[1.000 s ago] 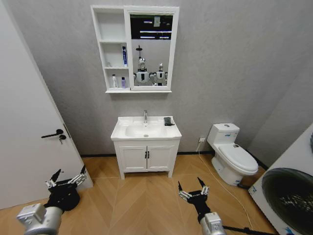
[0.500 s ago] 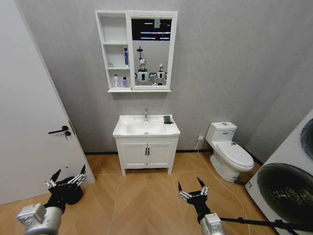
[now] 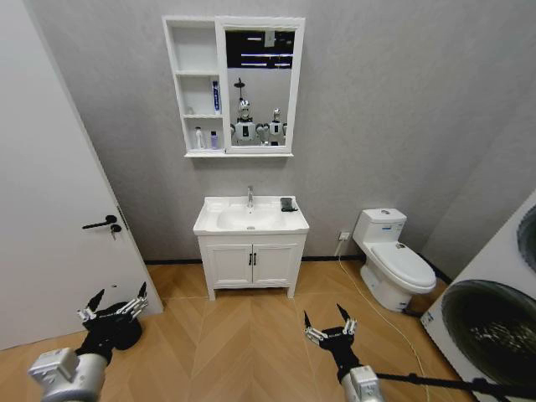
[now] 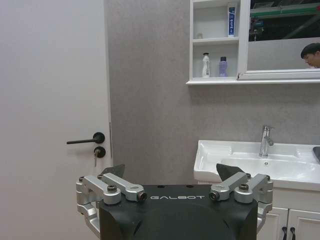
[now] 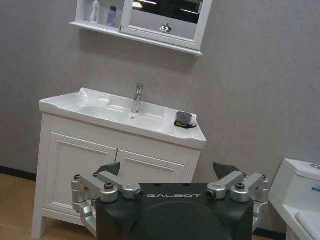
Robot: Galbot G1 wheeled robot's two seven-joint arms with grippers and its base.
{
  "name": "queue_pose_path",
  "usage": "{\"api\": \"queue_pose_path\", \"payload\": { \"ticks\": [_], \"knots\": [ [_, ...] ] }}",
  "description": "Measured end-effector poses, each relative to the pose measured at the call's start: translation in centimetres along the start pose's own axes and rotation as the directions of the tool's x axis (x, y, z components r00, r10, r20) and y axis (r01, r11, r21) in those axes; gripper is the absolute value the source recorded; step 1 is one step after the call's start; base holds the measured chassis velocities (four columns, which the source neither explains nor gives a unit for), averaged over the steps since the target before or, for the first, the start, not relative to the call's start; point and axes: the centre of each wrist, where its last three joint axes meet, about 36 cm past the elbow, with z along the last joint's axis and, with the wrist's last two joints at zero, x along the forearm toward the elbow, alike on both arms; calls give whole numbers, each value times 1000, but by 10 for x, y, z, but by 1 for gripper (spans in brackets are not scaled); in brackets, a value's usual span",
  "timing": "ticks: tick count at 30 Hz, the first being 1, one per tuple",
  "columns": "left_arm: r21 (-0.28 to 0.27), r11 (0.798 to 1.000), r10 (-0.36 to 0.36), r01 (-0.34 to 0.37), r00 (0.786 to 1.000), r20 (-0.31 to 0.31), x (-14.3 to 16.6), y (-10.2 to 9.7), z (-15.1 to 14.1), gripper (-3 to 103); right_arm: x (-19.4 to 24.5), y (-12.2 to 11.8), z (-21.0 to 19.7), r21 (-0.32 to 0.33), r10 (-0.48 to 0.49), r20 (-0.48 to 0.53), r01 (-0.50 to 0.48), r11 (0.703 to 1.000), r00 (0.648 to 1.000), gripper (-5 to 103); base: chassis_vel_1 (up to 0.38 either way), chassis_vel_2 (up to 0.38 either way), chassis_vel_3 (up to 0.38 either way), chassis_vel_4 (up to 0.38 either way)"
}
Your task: Move facial cleanser and shampoo from washbasin to cabinet, then wipe washbasin with towel.
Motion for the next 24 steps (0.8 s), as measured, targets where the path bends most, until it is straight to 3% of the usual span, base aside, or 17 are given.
{"api": "queue_pose_path", "payload": {
  "ticks": [24],
  "knots": [
    [0,1000,0,0,1000,0,0,0,0,100,-1,-2,-1,5,24,0,-24,1000,1000,100,0,0,0,0]
  ]
}}
